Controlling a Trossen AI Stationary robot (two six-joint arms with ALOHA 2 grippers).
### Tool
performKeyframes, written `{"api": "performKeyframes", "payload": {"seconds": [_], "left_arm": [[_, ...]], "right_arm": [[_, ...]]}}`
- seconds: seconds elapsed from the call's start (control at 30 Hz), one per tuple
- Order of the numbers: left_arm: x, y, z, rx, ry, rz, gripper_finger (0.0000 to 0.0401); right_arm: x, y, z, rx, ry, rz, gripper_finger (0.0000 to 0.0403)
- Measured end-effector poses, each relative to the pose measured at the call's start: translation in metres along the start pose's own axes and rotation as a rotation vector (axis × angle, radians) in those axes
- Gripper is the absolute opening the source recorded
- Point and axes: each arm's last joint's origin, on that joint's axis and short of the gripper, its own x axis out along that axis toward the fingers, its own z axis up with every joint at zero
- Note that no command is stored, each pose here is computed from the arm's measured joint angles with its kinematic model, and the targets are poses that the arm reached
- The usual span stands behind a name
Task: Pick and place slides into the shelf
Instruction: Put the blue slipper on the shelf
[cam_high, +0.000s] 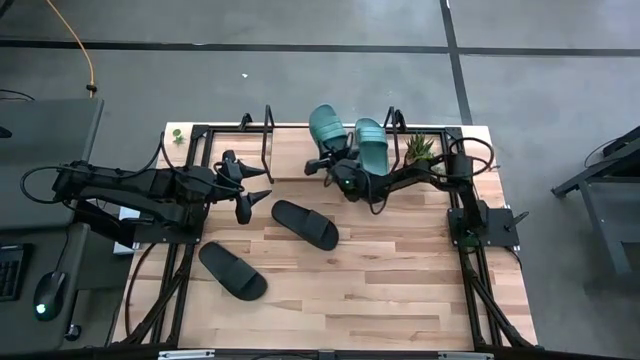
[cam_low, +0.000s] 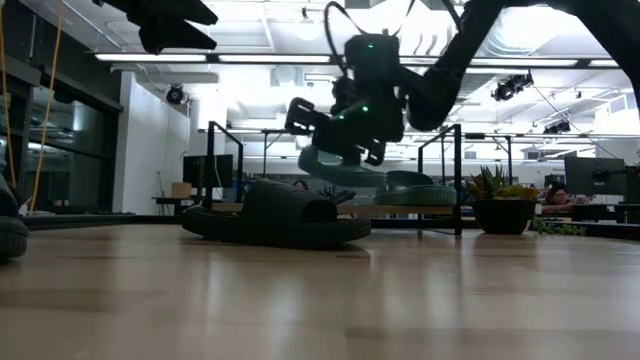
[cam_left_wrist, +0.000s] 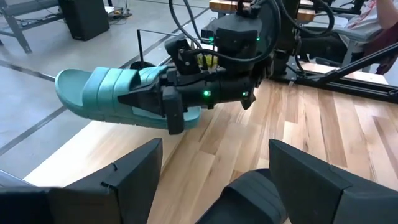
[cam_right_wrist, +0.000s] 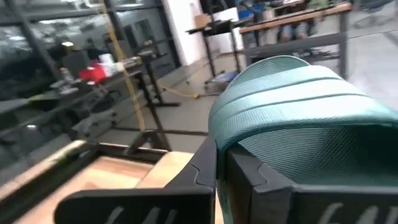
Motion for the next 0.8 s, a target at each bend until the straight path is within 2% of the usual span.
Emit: {"api": "performKeyframes", "payload": {"seconds": [0.2, 0.47, 0.8], "left_arm": [[0.000, 0.000, 0.000, 0.000, 0.000, 0.000, 0.0273], [0.000, 0.000, 0.000, 0.000, -0.001, 0.000, 0.0273], [0.000, 0.000, 0.000, -0.001, -0.001, 0.000, 0.0273]], "right_arm": [[-0.005, 0.003, -0.001, 0.014, -0.025, -0.096, 0.0000], [-0.006, 0.003, -0.004, 0.062, 0.001, -0.072, 0.0000], [-0.007, -0.001, -0.012, 0.016, 0.044, -0.123, 0.0000]]}}
